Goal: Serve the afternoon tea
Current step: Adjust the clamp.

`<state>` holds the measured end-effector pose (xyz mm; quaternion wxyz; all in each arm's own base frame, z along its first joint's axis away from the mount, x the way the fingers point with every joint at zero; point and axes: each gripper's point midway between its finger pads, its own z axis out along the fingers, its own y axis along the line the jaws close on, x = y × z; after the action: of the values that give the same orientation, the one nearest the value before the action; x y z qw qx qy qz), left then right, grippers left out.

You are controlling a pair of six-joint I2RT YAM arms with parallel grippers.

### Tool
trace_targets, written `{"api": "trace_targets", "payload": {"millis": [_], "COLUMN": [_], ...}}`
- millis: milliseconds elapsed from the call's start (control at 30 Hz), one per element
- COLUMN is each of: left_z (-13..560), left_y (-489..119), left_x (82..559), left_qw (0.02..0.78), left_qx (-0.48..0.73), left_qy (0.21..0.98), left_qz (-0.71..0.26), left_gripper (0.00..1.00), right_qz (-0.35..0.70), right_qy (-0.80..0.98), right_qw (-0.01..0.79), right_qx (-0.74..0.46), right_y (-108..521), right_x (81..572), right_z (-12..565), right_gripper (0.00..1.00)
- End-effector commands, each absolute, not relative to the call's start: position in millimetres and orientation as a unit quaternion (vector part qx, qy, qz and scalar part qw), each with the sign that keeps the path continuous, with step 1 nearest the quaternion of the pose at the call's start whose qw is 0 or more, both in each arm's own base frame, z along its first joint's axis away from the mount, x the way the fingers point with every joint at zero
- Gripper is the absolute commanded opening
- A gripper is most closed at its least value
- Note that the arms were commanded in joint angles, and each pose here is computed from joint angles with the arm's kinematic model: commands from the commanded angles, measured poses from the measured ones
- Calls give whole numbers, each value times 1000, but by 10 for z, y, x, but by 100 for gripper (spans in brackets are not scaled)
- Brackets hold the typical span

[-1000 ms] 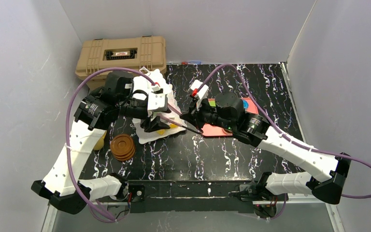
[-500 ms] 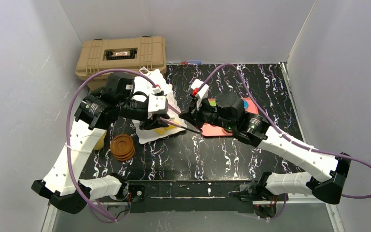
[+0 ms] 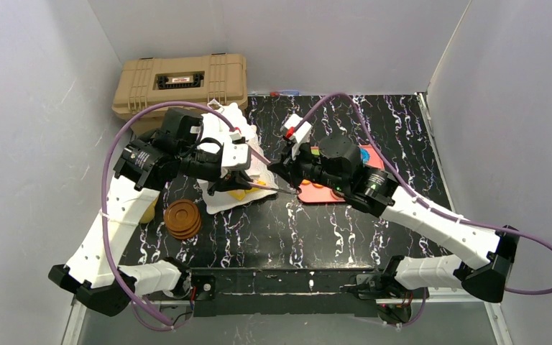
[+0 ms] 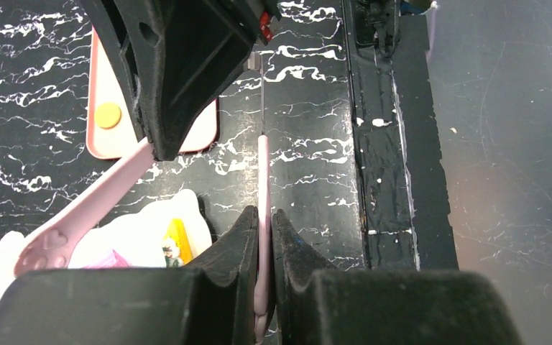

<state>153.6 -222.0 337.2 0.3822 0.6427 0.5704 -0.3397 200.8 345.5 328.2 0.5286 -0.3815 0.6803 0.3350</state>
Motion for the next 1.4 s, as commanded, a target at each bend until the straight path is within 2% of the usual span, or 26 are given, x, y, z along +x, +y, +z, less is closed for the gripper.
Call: {"api": "trace_targets", "payload": {"millis": [0,333,433,533,700,733,767,800,867,900,1033,1167,1267,1367], "left_z": [3553,3617,3617,3614,3587,3584,3586,3588,3609,3628,3754,3971,4171,4303], "left_y": [-2198,-2142,-2143,-2154,-2191,-2197,-2204,-2213,-2229,-2237,-2303,-2376,-2367,-2242], "left_x": [1341,1116,1093,1095,1150,1165,1185,1205,1229,1240,1309,1426,1723,2025], "left_qw": [390,386,384,382,378,378,380,382,388,392,417,454,500,499], "left_qx": [639,639,639,639,638,638,636,635,632,629,600,530,448,356], "left_qy": [554,542,540,539,542,542,543,545,544,544,550,562,574,602], "left_qz": [-365,-386,-391,-394,-397,-396,-394,-394,-393,-393,-404,-443,-468,-512], "left_gripper": [0,0,0,0,0,0,0,0,0,0,0,0,0,0], "right_qz": [285,228,249,309,420,427,431,430,416,404,396,439,479,504], "right_qy": [706,770,768,739,656,650,644,643,643,647,639,607,582,554], "right_qw": [575,574,566,557,539,536,535,537,553,558,595,618,630,645], "right_qx": [-299,-161,-166,-219,-320,-328,-335,-337,-330,-325,-285,-239,-186,-152], "right_y": [3332,2801,2834,3061,3384,3395,3398,3383,3314,3260,3015,2766,2491,2257], "right_x": [2452,3058,3048,2884,2449,2410,2373,2361,2390,2407,2559,2673,2751,2780], "right_z": [3404,3134,3130,3231,3533,3565,3602,3627,3706,3715,4018,4445,4675,4877], "right_gripper": [1,1,1,1,23,31,40,54,88,97,98,98,98,98]}}
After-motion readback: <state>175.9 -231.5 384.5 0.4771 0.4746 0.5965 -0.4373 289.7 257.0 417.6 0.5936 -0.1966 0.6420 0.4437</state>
